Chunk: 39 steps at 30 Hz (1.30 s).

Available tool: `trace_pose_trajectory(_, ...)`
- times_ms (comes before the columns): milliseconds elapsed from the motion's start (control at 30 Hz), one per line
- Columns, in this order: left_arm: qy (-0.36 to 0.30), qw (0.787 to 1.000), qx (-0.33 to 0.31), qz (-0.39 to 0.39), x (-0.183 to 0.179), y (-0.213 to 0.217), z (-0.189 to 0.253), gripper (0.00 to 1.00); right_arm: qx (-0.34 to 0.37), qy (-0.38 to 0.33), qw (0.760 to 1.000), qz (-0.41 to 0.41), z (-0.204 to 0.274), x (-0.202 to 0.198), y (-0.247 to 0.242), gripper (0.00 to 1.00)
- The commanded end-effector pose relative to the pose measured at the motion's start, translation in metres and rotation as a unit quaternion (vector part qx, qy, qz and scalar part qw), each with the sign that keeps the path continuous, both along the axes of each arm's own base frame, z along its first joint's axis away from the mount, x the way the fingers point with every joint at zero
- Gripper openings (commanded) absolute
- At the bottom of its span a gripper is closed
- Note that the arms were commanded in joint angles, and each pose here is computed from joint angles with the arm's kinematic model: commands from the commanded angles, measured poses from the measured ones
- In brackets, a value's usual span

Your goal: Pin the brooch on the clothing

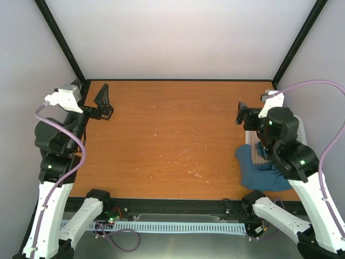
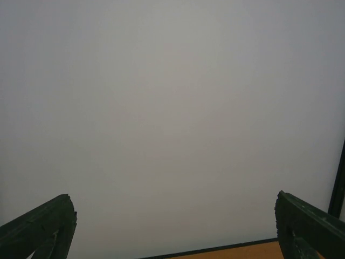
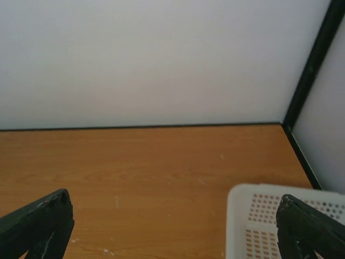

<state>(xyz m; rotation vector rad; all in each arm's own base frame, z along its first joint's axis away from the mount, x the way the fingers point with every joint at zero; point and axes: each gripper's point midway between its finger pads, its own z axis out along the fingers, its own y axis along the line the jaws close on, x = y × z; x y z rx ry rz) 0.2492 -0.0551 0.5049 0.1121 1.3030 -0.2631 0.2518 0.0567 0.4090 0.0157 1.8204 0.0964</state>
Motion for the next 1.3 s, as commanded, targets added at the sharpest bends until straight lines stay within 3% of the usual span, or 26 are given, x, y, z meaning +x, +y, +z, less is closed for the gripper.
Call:
trace_pose_trajectory(0,-0.025,1.0,-0.014,0.005,0.008,0.004,-0.001,1.0,0.01,0.037,0.998,-0.045,-0.029,0.02,-0.012,1.0)
trace_pose_trajectory(233,-0.029,0.999,-0.022,0.014,0.019,0.01,-0.02,1.0,-0.023,0.12,0.981,-0.147,-0.092,0.043,-0.051,1.0)
trace_pose_trajectory(367,-0.038,0.999,-0.026,0.016,0.02,0.011,-0.023,1.0,0.022,0.173,0.962,-0.21,-0.136,0.052,-0.088,1.0)
trace_pose_trajectory(533,-0.056,0.998,-0.031,0.015,0.016,0.01,-0.02,1.0,0.094,0.233,0.905,-0.344,-0.197,0.043,-0.156,1.0)
trace_pose_trajectory(700,-0.077,0.996,-0.038,0.011,0.007,0.008,-0.013,1.0,0.125,0.315,0.811,-0.477,-0.263,0.012,-0.204,1.0)
trace_pose_trajectory(967,-0.102,0.994,-0.044,0.0,-0.007,0.002,-0.002,1.0,0.165,0.384,0.749,-0.515,-0.347,0.002,-0.222,0.99)
trace_pose_trajectory(1033,-0.105,0.993,-0.046,-0.002,-0.008,0.0,-0.001,1.0,0.2,0.389,0.756,-0.487,-0.359,0.011,-0.214,0.84)
trace_pose_trajectory(1067,-0.107,0.993,-0.046,-0.003,-0.009,0.0,0.0,1.0,0.217,0.384,0.765,-0.47,-0.358,0.018,-0.21,0.69)
trace_pose_trajectory(1100,-0.108,0.993,-0.047,-0.005,-0.01,-0.001,0.0,1.0,0.228,0.373,0.775,-0.455,-0.351,0.024,-0.207,0.44)
trace_pose_trajectory(1167,-0.11,0.993,-0.047,-0.006,-0.011,-0.001,0.001,1.0,0.24,0.341,0.797,-0.436,-0.324,0.034,-0.205,0.18)
trace_pose_trajectory(1200,-0.111,0.993,-0.048,-0.006,-0.012,-0.001,0.002,1.0,0.239,0.316,0.812,-0.429,-0.302,0.037,-0.206,0.08)
trace_pose_trajectory(1267,-0.112,0.993,-0.049,-0.007,-0.012,-0.001,0.002,1.0,0.231,0.247,0.852,-0.399,-0.246,0.046,-0.206,0.03)
